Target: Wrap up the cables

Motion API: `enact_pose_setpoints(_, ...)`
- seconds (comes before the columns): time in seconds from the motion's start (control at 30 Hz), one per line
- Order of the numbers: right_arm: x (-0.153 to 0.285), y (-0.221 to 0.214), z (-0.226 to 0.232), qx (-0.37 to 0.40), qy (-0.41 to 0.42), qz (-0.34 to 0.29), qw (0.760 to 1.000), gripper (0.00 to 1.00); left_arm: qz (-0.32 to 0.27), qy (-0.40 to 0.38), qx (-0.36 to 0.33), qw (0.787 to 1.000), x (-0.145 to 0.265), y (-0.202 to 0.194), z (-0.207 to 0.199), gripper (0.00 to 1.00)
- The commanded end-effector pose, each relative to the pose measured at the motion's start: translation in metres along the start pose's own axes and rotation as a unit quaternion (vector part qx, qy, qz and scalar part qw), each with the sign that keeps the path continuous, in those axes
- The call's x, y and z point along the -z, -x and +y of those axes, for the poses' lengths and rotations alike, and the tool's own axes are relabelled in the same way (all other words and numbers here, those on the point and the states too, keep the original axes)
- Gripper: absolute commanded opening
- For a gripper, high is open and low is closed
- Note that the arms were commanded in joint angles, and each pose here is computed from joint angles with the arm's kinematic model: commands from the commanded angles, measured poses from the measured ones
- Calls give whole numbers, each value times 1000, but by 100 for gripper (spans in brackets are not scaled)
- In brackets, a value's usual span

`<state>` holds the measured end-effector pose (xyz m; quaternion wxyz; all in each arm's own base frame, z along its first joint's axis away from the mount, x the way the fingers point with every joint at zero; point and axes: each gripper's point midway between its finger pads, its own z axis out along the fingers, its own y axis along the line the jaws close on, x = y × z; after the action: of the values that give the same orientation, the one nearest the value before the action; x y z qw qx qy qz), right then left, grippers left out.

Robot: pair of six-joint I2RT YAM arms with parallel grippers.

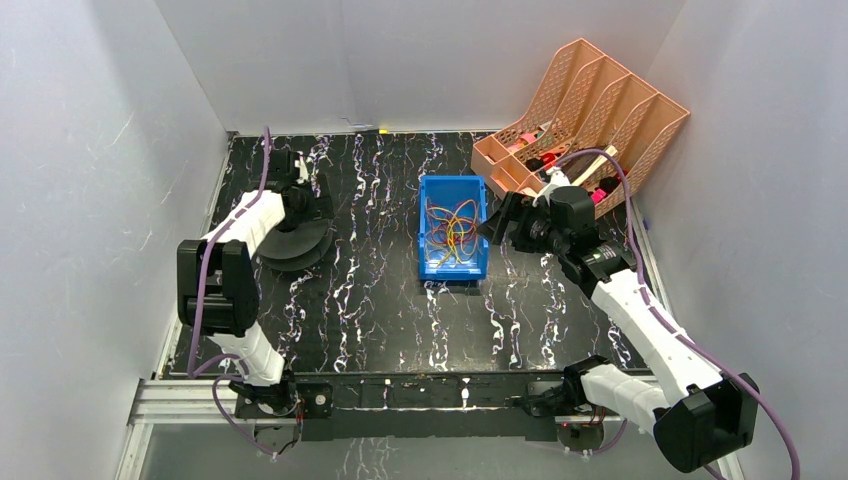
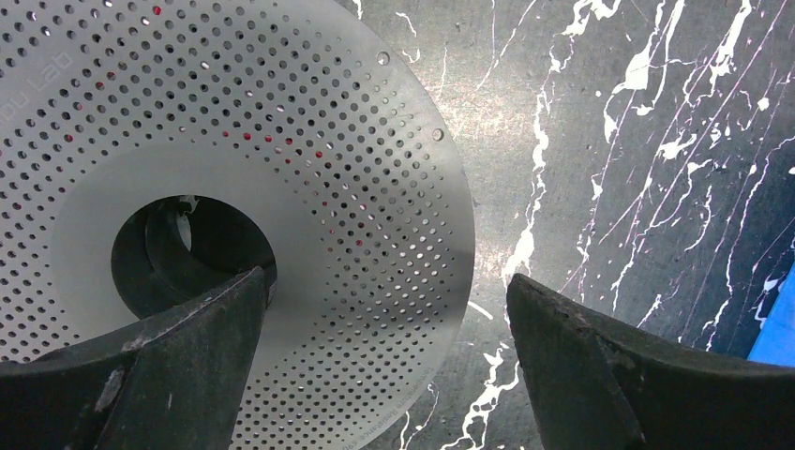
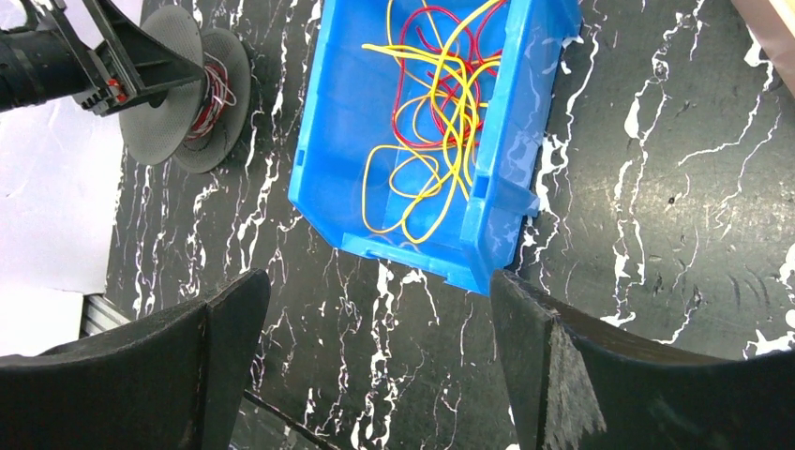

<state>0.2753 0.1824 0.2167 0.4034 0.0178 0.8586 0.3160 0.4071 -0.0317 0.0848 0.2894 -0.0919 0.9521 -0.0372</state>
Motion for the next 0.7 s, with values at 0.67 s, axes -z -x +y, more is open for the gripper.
enact_pose_setpoints(0.67,9,-1,2,15,7,-6,1000,96,66,-140,-14,988,19,-54,-51,98)
